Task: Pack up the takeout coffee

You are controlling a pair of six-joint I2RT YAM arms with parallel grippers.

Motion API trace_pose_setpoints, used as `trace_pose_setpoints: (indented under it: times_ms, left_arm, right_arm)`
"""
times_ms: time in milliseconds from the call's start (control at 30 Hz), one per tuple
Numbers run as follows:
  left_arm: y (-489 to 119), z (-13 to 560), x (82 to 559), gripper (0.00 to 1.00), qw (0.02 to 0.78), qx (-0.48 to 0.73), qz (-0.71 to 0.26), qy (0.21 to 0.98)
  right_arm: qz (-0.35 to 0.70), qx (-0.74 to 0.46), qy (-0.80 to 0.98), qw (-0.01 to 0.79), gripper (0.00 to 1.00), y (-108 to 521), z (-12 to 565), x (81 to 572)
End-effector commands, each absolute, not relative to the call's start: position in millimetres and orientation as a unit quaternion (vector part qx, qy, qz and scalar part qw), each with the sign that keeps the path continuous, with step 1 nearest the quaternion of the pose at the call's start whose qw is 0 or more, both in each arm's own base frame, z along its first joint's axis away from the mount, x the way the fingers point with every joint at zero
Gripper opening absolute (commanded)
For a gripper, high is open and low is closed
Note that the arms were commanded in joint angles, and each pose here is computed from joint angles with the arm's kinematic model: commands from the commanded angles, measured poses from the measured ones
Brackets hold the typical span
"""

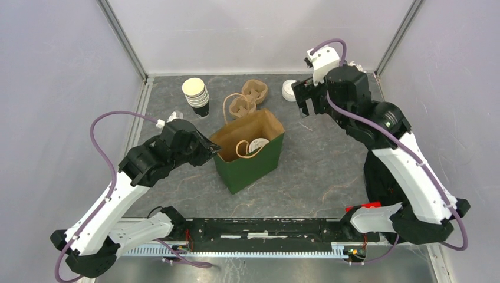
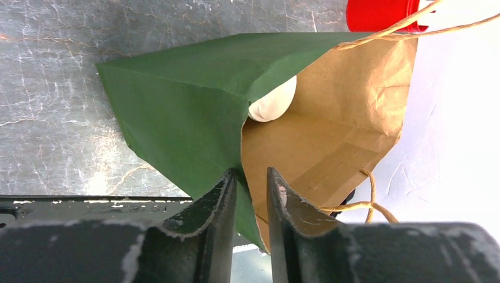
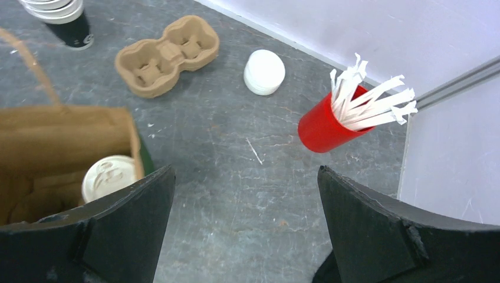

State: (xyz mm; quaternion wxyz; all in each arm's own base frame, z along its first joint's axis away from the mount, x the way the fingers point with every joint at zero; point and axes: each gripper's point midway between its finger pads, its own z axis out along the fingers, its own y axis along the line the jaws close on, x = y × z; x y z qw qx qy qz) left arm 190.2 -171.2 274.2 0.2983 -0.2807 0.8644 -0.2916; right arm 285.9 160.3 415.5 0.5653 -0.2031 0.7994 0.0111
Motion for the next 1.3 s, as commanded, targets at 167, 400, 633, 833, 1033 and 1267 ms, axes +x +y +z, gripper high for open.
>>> trace_pose_setpoints:
  times_ms: [167,400,633,833,1033,1267]
  left_arm:
    - [-154,283,190,0.53,0.355,-0.217,-0.265,0.87]
    - [-146,308,195,0.68,0.435,-0.091,-0.247,0.861]
    - [-129,351,200,0.79,0.52,-0.03,-0.225,0.823]
    - [-122,396,212,0.86,0.575,-0.008,-0.204,0.793]
    - [-123,409,231,0.92,0.597,0.021,-0.16,0.786]
    - [-135,408,246,0.94,0.588,0.051,-0.134,0.796]
  right_arm:
    - [0.037,-0.109,0.818,0.564,0.88,136,390,381]
    - [0.041,-0.058,0.821,0.567,0.72,86,350,447]
    - [0.069,-0.026,0.832,0.55,0.56,44,304,491]
    - [0.071,0.009,0.844,0.532,0.45,2,265,520]
    - [0.149,0.004,0.838,0.525,0.4,4,240,536]
    - [0.19,-0.001,0.831,0.524,0.41,14,227,545]
